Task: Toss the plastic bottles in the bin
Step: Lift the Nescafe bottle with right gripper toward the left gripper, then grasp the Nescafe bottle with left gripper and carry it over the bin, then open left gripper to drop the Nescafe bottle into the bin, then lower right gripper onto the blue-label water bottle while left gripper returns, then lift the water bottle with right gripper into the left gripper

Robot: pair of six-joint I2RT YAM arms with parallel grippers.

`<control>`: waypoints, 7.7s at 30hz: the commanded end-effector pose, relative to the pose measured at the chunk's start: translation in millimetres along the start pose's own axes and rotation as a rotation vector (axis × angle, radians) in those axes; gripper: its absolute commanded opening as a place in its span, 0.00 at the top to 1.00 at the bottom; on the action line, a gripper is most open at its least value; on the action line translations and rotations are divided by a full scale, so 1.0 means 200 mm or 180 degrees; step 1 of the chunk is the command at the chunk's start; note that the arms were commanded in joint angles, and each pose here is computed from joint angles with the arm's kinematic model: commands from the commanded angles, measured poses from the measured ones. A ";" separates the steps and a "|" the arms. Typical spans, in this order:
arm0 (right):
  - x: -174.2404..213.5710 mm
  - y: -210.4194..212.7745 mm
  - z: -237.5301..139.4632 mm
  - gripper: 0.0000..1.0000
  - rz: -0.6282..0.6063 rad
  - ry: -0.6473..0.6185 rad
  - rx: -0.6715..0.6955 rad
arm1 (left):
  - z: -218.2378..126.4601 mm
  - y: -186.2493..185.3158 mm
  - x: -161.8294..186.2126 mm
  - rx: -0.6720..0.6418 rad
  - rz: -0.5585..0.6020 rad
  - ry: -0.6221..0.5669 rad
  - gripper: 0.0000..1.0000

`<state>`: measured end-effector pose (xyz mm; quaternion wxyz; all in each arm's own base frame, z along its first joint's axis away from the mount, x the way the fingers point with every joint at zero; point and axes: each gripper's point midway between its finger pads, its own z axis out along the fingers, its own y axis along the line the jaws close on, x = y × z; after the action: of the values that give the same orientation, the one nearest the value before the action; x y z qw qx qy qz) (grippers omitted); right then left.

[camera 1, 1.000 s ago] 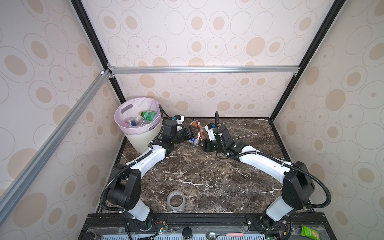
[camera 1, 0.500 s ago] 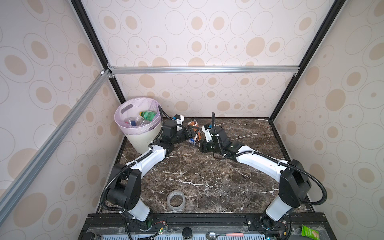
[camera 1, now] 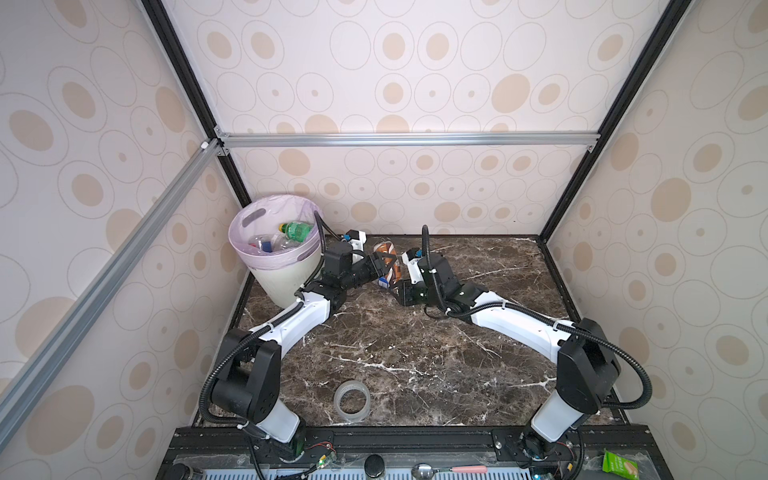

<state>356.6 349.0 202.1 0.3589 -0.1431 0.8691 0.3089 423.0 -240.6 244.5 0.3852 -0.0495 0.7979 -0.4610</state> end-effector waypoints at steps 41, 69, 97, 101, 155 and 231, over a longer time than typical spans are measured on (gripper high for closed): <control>-0.83 0.50 -0.53 0.00 -0.1088 -0.1328 -0.0533 | -0.85 -0.44 -1.19 -0.2038 0.2056 -0.1713 0.53; -0.92 0.74 -0.53 0.00 -0.1544 -0.1492 -0.0891 | -1.44 -0.45 -1.39 -0.2873 0.2292 -0.2974 0.53; -0.83 0.64 -0.42 0.00 -0.1339 -0.1299 -0.0757 | -1.16 -0.32 -1.24 -0.1855 0.1775 -0.2221 0.01; -0.81 0.52 -0.35 0.00 -0.1188 -0.1145 -0.0657 | -0.99 -0.35 -1.14 -0.1437 0.1595 -0.1965 0.01; 0.15 -0.60 0.83 0.22 -0.0477 0.0968 0.0329 | -0.14 0.19 0.01 -0.0414 0.0025 -0.0268 0.01; -0.20 0.11 -0.10 0.58 0.0065 -0.0221 -0.0493 | 0.00 -0.07 0.01 0.0430 -0.0603 -0.0351 0.25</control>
<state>365.0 347.4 222.1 0.3533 -0.1443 0.8516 0.3593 415.9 -243.9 239.4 0.3740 -0.1353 0.7496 -0.5291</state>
